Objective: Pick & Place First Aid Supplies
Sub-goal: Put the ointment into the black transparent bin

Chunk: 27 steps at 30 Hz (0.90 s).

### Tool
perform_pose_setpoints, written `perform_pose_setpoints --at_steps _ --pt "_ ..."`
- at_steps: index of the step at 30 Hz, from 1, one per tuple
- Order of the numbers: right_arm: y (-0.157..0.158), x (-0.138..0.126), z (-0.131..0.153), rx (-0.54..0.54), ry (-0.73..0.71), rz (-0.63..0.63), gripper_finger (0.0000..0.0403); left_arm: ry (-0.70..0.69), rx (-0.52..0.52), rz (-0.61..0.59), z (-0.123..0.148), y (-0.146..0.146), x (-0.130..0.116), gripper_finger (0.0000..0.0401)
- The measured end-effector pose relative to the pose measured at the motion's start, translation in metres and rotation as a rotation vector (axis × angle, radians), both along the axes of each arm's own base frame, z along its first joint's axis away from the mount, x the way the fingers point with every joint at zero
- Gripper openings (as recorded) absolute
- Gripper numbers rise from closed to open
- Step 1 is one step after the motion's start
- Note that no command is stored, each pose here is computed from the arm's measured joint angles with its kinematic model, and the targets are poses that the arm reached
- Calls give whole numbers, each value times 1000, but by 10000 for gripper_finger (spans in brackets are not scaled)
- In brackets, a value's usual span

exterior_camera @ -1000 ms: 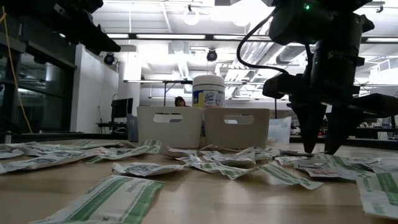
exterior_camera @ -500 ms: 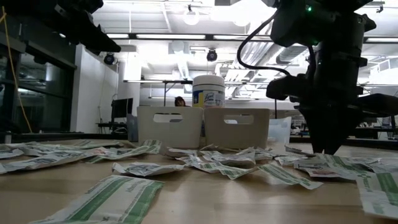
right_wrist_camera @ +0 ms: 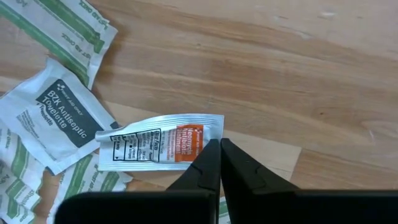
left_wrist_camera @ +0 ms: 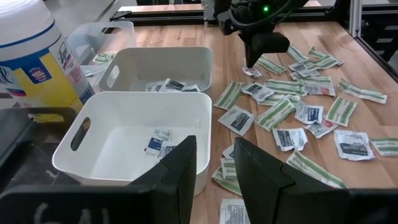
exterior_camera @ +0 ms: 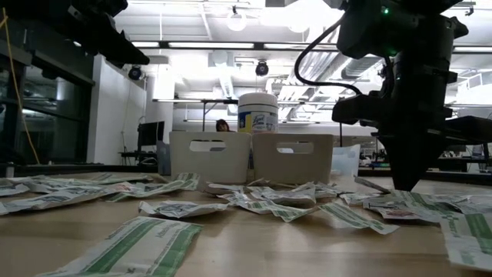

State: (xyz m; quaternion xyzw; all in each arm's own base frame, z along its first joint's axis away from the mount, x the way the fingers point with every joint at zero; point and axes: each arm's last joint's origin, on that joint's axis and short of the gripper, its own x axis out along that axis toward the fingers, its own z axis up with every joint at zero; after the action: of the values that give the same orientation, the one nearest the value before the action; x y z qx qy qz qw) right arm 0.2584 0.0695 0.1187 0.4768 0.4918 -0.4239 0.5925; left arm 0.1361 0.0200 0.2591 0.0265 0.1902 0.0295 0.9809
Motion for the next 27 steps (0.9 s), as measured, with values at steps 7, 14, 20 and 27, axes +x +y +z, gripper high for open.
perform_pose_setpoints --at_steps 7,14,20,27 --pt "-2 -3 18 -29 -65 -4 0 0 0 0 0 0 0 106" --pt "-5 -6 36 -62 -137 12 0 1 -1 -2 0 0 0 106" --pt "-4 -6 46 -49 -195 55 0 0 -5 -10 0 0 0 106" --pt "-7 -11 67 -75 -284 109 0 -1 -8 -17 0 -1 0 106"
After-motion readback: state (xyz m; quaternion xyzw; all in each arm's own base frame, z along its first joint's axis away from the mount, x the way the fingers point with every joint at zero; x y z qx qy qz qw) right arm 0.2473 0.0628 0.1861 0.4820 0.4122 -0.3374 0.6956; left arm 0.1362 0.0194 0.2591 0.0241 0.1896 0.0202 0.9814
